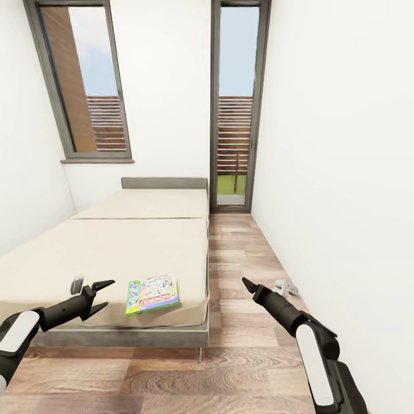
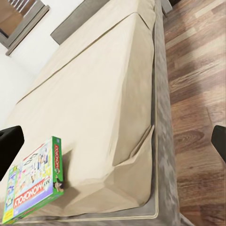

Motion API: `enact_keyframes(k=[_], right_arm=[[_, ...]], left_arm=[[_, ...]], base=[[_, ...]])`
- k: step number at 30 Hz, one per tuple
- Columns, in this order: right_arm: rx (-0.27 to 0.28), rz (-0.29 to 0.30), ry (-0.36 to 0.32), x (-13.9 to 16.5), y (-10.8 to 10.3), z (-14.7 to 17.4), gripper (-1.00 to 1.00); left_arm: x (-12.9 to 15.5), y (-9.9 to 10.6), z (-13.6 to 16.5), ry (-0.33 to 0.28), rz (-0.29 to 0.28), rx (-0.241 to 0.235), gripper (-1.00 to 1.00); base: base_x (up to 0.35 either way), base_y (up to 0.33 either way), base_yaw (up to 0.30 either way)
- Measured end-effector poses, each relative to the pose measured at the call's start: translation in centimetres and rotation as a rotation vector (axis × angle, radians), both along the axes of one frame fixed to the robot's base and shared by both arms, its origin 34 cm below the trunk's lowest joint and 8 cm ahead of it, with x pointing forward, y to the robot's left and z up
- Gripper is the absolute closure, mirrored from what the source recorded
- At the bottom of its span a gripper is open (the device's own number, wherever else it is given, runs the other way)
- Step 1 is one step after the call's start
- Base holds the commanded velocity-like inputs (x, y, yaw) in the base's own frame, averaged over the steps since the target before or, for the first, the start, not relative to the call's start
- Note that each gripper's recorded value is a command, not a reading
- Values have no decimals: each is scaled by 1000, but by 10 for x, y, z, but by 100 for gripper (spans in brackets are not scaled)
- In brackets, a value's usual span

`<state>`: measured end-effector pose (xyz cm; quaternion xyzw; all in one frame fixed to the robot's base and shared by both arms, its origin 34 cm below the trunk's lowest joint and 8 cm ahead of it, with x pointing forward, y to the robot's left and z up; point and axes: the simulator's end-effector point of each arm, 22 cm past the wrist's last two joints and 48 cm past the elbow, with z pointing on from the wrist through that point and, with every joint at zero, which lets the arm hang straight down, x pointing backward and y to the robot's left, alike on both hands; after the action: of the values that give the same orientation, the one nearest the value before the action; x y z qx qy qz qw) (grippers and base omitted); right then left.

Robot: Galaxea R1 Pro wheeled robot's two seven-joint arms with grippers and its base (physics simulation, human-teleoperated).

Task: Put all the toys in the child's room - the three board games (two on the bed and one on the table), the two jigsaw puzzles on the table, and the tennis ball on the table - inside the toy box on the table in the child's room.

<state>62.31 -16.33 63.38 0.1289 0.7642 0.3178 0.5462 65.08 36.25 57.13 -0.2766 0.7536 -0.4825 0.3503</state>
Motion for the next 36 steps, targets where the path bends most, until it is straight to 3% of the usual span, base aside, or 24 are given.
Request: enact_keyframes(k=[24, 36], right_arm=[[1, 1, 99, 10, 1, -57, -100], [0, 0, 99, 10, 0, -57, -100]], left_arm=[[3, 1, -59, 98, 2, -1, -100], [3, -1, -59, 98, 0, -2, -100]], base=[[1, 0, 0], [0, -1, 0]])
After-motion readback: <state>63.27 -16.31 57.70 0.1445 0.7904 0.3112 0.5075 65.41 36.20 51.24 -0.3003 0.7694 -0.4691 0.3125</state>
